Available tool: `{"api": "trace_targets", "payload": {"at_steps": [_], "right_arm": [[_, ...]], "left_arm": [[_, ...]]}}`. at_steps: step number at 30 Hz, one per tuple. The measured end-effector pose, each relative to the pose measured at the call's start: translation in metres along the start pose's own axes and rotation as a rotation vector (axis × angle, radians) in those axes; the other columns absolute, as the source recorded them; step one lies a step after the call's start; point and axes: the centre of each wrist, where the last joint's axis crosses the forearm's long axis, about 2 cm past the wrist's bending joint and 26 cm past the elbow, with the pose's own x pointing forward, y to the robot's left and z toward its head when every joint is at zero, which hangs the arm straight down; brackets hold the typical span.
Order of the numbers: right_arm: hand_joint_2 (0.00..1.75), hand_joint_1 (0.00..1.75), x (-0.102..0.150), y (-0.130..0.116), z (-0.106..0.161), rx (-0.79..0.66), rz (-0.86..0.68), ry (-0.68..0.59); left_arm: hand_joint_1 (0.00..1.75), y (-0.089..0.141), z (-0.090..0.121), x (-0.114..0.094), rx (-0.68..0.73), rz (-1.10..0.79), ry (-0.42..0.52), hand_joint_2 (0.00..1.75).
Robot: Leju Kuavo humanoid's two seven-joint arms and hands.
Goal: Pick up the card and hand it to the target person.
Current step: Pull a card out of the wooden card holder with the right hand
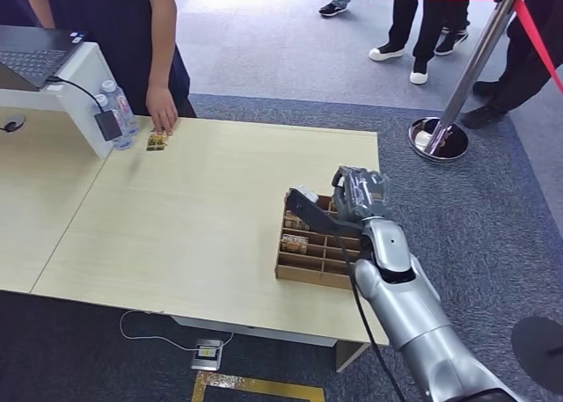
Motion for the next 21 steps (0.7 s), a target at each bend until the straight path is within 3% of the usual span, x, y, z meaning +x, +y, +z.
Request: {"api": "trace_targets", "payload": {"at_steps": [16, 21], "right_arm": [[1.75, 0.95, -0.0004, 0.0064, 0.0009, 0.014, -0.007, 0.012], [1.75, 0.99, -0.0021, 0.006, 0.0008, 0.012, -0.003, 0.023]], "left_arm": [[0.0, 0.0, 0.0002, -0.0009, 0.006, 0.007, 0.003, 1.75], [0.0, -0.0001, 0.0002, -0.0012, 0.007, 0.005, -0.001, 1.75]]}}
